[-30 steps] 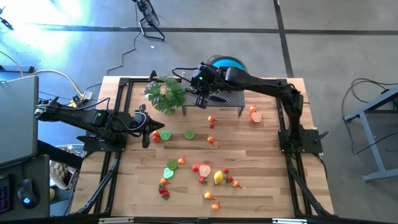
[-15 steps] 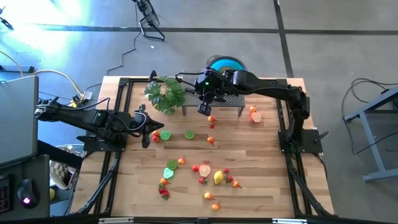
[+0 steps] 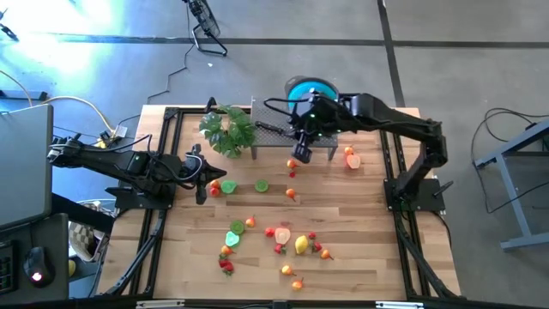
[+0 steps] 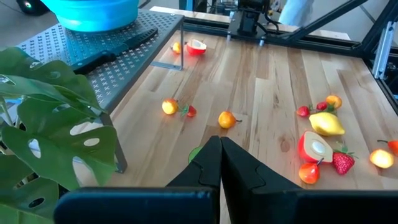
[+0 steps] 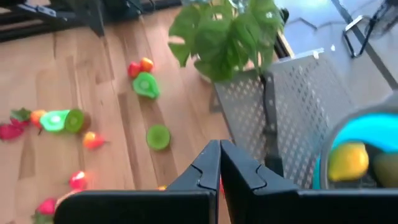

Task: Pick & Place Fruit
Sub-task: Put the yellow pear in the blue bowl on the shelf

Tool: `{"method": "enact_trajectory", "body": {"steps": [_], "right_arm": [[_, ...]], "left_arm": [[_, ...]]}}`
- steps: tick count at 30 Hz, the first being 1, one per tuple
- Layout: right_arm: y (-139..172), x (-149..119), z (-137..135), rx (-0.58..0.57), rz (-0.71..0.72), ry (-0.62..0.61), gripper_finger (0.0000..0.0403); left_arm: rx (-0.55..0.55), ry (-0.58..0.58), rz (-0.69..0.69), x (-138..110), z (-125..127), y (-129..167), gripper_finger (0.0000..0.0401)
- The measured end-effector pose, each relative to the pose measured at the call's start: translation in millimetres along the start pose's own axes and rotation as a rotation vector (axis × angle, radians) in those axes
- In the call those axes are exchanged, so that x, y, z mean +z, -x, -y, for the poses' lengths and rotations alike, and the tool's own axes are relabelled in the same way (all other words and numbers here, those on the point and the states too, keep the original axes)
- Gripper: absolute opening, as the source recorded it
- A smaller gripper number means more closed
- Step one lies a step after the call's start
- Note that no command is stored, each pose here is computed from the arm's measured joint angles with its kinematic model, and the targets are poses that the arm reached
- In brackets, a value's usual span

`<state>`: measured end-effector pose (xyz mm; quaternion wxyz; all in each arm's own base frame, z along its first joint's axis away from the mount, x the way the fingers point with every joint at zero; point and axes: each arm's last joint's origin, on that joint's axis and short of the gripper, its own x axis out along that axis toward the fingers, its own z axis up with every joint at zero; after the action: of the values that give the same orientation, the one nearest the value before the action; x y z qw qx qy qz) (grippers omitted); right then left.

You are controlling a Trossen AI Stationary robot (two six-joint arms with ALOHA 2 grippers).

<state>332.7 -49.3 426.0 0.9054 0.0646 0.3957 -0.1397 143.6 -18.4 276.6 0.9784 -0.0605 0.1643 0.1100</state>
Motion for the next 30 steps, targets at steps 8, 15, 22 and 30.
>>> {"method": "enact_trajectory", "body": {"steps": [8,15,22,30], "right_arm": [[26,-15,-7,-0.070,-0.050,-0.053,0.0003],[22,-25,-20,-0.053,-0.094,-0.054,0.0003],[-4,-47,-39,-0.021,-0.163,-0.078,0.0003],[-21,-75,-60,0.113,-0.105,-0.149,0.0003]], "left_arm": [[-0.003,0.001,0.003,0,0,0,0.0000],[-0.003,0.003,0.007,1,0,0,0.0000],[-0.003,0.003,0.007,1,0,0,0.0000],[-0.001,0.003,0.007,1,0,0,0.0000]]}}
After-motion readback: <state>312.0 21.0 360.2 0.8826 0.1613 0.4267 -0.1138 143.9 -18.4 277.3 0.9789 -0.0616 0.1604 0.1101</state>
